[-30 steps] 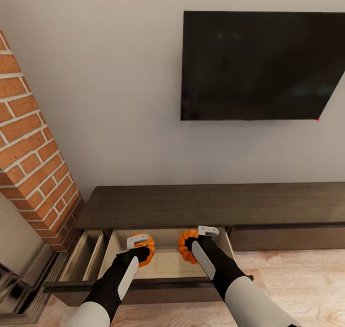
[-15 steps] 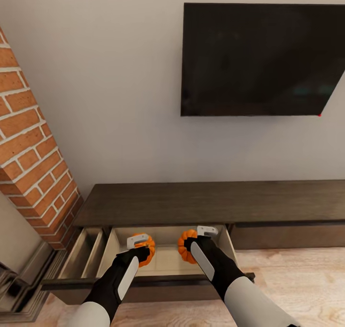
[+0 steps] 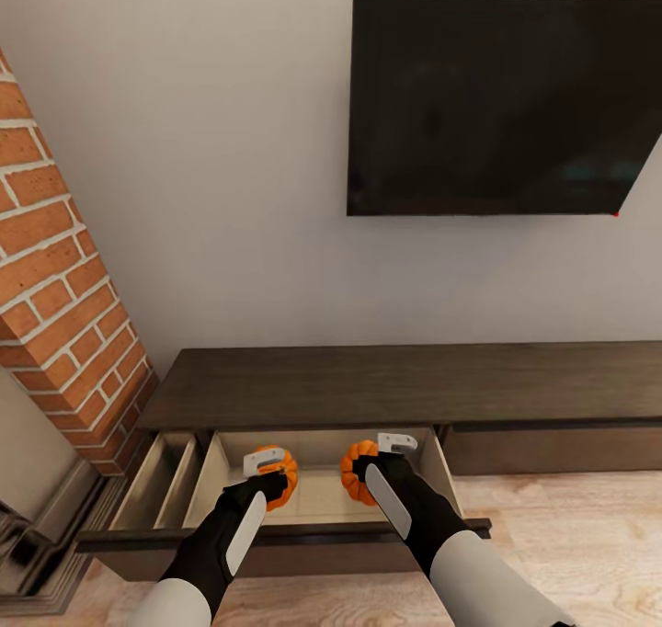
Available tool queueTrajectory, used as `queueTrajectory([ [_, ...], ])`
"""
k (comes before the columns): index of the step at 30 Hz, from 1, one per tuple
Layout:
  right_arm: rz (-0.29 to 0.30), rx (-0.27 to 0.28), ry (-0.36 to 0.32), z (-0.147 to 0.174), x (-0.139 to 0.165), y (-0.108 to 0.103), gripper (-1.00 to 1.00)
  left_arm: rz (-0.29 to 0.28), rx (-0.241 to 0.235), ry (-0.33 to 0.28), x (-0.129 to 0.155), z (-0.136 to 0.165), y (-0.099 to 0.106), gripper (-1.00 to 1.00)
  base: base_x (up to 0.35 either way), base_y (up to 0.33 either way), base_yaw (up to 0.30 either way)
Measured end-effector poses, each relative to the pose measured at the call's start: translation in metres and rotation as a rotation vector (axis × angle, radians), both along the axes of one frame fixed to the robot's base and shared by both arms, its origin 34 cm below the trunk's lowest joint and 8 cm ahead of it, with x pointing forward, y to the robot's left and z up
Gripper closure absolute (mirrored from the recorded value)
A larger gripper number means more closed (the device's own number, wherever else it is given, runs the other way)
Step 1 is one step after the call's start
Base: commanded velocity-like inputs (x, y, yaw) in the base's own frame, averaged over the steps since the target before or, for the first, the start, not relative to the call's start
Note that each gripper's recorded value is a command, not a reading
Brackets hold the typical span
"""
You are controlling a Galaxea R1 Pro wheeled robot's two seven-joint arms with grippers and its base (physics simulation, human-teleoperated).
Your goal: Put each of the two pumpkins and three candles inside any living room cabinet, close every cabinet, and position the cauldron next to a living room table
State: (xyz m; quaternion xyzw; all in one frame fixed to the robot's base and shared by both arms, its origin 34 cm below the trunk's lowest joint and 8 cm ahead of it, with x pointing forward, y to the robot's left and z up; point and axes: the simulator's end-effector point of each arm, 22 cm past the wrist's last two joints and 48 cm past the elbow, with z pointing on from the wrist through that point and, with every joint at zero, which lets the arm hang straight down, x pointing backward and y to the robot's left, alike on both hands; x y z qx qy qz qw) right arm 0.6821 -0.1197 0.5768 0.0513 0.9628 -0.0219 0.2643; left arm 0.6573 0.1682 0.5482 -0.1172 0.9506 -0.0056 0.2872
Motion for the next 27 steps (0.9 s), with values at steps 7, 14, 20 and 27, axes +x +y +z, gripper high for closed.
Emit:
queueTrajectory([
  [7,0.0,0.001,0.0,0.0001,-0.0002,0.0001,1.0,0.003,-0.001,-0.004,0.0005,0.0005,0.0002,1.0,0.068,0.025,0.0],
  [14,0.0,0.001,0.001,-0.0001,-0.0003,0.0002,1.0,0.002,-0.001,-0.003,0.0003,0.0,0.0001,1.0,0.061,0.017,0.0],
  [20,0.008,0.005,0.016,-0.0018,-0.0028,0.0021,1.0,0.001,0.001,-0.004,0.0005,0.0002,0.0003,1.0,0.049,0.013,0.0],
  [27,0.015,0.004,0.035,-0.0041,-0.0063,0.0026,1.0,0.008,0.001,-0.02,0.0033,0.0021,0.0011,1.0,0.002,0.001,0.0],
])
